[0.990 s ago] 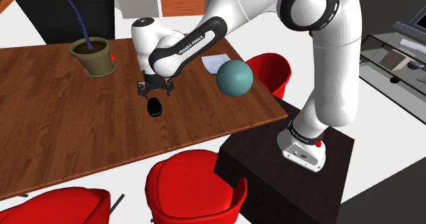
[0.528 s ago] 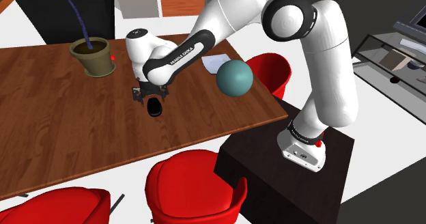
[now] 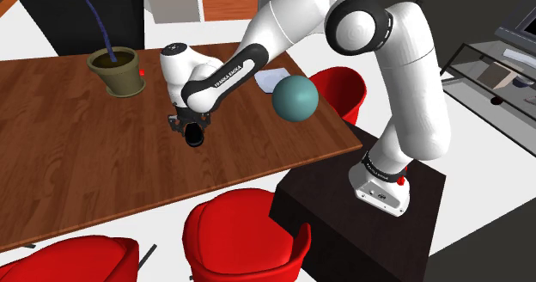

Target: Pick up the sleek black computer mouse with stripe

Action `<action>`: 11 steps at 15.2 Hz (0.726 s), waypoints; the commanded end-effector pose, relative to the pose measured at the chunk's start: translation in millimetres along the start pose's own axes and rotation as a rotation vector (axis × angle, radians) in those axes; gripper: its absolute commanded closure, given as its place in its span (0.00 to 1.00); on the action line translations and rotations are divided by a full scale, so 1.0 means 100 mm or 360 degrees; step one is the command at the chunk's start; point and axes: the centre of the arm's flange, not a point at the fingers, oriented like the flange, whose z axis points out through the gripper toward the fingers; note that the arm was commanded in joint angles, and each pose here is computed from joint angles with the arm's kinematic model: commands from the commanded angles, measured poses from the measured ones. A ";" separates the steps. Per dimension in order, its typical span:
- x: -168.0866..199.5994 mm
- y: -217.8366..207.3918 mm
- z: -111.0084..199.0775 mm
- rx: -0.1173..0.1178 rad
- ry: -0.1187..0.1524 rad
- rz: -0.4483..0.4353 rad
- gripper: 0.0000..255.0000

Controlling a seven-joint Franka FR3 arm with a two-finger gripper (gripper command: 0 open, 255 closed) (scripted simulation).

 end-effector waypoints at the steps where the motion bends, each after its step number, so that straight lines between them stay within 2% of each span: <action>1: 0.00 0.00 0.02 -0.0002 -0.0001 0.0000 1.00; 6: 0.00 0.01 0.01 -0.0002 -0.0001 0.0000 1.00; 11: 0.00 0.00 -0.25 -0.0002 -0.0001 0.0000 1.00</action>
